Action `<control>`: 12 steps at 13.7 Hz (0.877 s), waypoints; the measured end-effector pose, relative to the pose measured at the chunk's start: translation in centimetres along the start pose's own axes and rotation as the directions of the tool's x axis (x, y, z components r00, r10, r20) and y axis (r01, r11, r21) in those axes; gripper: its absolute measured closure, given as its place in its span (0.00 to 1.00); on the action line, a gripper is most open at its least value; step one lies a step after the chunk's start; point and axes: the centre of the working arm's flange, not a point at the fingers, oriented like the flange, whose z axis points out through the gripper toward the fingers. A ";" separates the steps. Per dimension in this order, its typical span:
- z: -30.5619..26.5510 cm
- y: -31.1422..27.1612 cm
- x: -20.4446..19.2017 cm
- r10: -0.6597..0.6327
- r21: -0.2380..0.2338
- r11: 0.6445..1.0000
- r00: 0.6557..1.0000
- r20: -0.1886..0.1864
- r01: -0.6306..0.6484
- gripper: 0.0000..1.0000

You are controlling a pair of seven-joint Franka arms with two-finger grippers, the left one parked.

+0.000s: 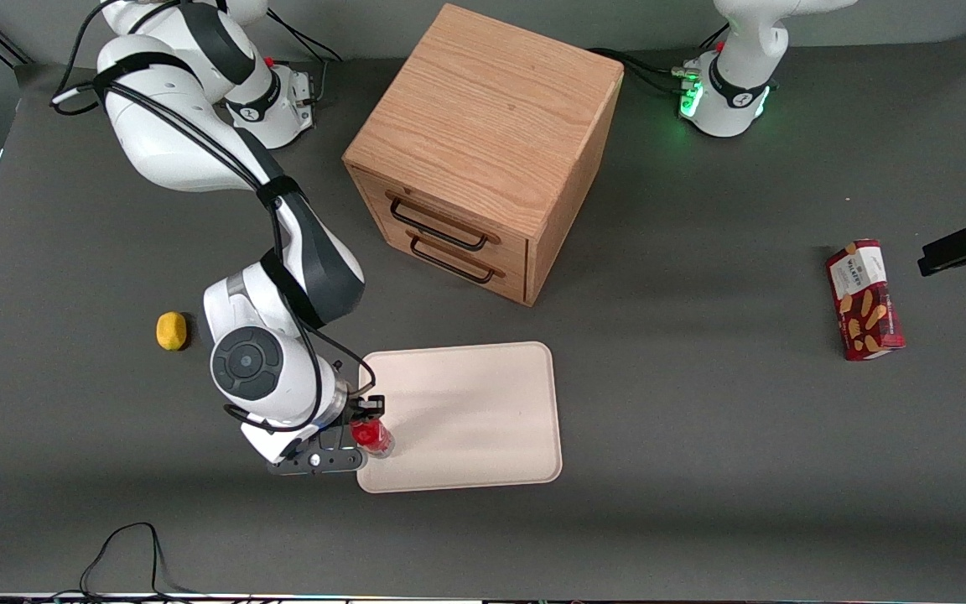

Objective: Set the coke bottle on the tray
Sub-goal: 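Lower the bottle upright onto the tray corner and open the gripper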

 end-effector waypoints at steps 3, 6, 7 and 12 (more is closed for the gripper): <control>0.4 -0.1 0.2 -0.001 0.006 1.000 1.000 -0.010 0.001 0.69; 1.1 -0.2 0.4 -0.001 0.012 1.000 1.000 -0.018 0.001 0.69; 1.4 -0.2 0.5 -0.001 0.015 1.000 1.000 -0.021 0.001 0.69; 1.9 -0.3 0.8 0.000 0.023 1.000 0.999 -0.040 0.001 0.65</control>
